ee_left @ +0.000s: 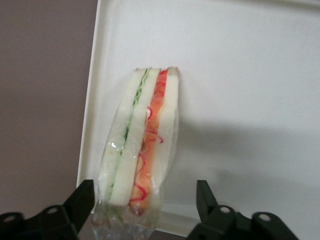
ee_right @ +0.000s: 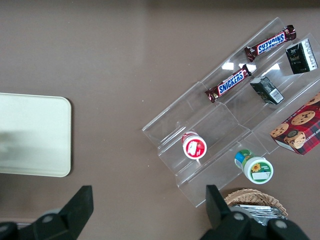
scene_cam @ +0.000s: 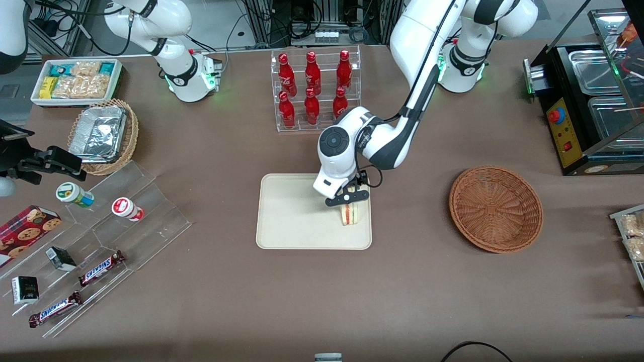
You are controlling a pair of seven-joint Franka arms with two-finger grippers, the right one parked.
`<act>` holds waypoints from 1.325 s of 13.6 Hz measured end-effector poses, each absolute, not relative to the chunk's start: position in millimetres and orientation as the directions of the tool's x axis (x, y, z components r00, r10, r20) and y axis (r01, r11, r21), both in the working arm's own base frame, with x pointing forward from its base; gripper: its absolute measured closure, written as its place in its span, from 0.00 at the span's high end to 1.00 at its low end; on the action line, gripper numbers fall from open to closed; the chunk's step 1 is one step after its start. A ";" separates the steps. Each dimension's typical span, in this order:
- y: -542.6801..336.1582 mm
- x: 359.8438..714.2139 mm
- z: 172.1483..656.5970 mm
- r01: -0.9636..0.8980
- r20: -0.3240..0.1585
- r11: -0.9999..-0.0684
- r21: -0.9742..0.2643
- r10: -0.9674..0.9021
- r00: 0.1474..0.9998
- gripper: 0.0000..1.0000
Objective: Place sandwich from basket to tray
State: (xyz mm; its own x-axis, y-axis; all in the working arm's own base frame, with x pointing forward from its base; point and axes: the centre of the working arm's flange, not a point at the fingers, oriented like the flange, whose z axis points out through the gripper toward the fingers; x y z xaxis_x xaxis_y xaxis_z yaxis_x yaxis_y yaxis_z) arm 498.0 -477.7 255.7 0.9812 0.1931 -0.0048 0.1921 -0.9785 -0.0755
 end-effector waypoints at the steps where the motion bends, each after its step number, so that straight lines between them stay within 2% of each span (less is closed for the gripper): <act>1: -476.8 503.0 274.0 0.218 0.007 -0.974 -0.062 0.218 0.976 1.00; 4: -447.4 523.5 353.3 0.295 0.034 -0.955 -0.042 0.293 0.955 1.00; 9: -346.3 546.2 481.1 0.404 0.064 -0.913 -0.061 0.400 0.914 1.00; 13: -258.7 543.7 556.3 0.369 0.032 -0.926 -0.075 0.368 0.929 1.00; 15: -213.6 540.5 583.1 0.338 0.006 -0.938 -0.073 0.339 0.941 1.00; 18: -161.5 536.6 610.6 0.324 -0.008 -0.945 -0.048 0.325 0.946 1.00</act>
State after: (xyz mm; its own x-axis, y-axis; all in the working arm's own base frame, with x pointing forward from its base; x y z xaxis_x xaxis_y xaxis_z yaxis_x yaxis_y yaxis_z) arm 536.6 -161.5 610.6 0.9458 0.3245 -0.0081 0.3238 -0.9449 -0.0482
